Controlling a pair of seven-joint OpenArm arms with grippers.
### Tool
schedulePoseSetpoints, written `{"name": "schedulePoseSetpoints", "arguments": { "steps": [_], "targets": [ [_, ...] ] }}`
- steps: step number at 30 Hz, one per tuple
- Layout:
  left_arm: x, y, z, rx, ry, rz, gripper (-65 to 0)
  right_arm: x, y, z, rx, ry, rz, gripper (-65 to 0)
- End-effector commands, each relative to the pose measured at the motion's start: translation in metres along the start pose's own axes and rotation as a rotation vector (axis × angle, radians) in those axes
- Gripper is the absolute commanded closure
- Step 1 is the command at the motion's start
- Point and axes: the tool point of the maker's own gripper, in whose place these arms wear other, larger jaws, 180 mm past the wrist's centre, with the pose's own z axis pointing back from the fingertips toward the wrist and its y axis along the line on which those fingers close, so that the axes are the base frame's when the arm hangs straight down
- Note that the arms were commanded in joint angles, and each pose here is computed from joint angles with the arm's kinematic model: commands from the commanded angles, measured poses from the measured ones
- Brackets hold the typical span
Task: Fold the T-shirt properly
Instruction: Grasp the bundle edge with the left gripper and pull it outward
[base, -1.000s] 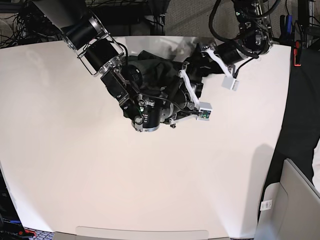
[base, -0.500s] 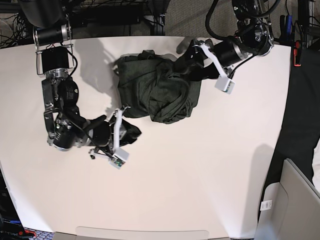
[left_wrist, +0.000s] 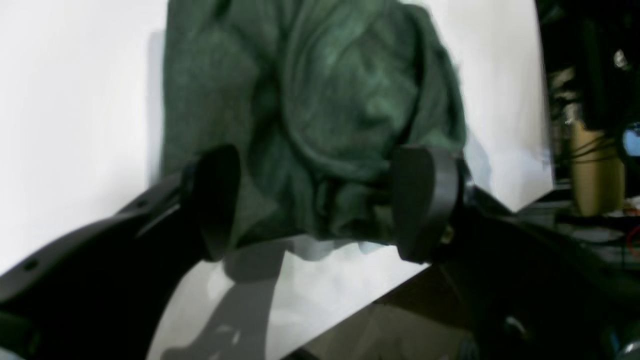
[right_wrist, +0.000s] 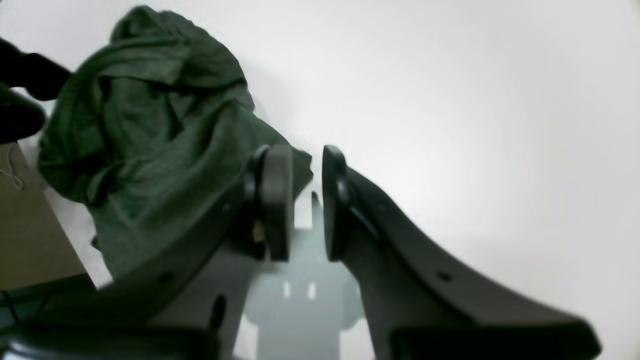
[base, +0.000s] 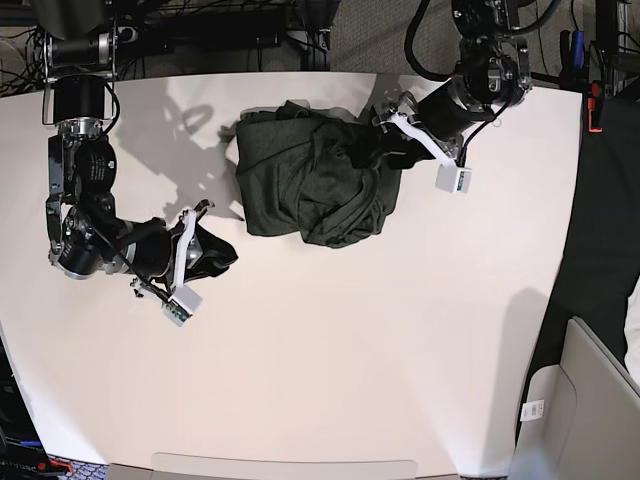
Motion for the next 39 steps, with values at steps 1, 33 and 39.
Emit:
{"name": "schedulePoseSetpoints", "arguments": {
  "steps": [1,33,39],
  "targets": [
    [0.01,-0.01,0.002,-0.027,-0.039,-0.009,-45.5,0.017,-0.003,0.008,-0.01,-0.048,0.027,-11.0],
    [-0.016,-0.049,-0.009,-0.12,0.01,0.005,-45.5,0.02,-0.004,0.007,-0.012,-0.055,0.026,-11.0],
    [-0.034,-0.035,-0.019,-0.101,0.061,0.057,-44.7,0.02,-0.005,0.007,-0.013,-0.057,0.022,-11.0]
  ]
}}
